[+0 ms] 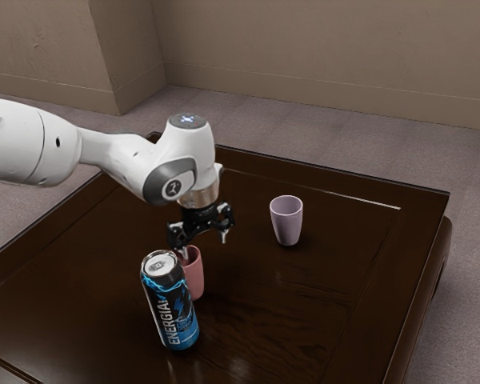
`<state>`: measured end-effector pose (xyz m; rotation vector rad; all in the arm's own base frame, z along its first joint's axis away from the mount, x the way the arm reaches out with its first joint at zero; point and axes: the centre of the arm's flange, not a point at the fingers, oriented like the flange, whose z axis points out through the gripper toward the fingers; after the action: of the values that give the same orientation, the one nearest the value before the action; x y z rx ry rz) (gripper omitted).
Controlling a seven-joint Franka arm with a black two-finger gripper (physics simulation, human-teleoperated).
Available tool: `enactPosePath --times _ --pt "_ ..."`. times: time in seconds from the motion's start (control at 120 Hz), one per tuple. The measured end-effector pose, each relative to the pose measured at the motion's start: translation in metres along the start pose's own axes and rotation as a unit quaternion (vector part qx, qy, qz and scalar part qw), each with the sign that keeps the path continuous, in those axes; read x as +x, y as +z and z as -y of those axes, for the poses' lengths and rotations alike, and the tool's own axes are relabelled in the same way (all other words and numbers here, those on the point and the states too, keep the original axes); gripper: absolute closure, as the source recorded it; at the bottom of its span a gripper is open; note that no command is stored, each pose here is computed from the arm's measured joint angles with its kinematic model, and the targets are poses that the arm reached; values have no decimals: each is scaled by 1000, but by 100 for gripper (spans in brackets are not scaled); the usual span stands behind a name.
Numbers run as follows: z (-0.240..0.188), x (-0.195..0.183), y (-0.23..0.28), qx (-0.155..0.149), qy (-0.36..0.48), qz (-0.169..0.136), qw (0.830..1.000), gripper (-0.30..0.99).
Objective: Place the left cup onto the right cup
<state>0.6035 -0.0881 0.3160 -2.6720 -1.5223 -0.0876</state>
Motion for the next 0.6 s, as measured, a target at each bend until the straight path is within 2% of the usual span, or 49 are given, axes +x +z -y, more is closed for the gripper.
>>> enactPosePath --times 0.075,0.233,0.342,0.45,0.6 --pt "4 4 8 3 -11 2 1000 4" --pt "4 3 10 2 -25 3 1000 43" --pt "3 3 10 1 -32 3 999 60" --pt "3 4 6 2 -38 2 999 69" --pt "3 4 3 6 -44 2 999 73"
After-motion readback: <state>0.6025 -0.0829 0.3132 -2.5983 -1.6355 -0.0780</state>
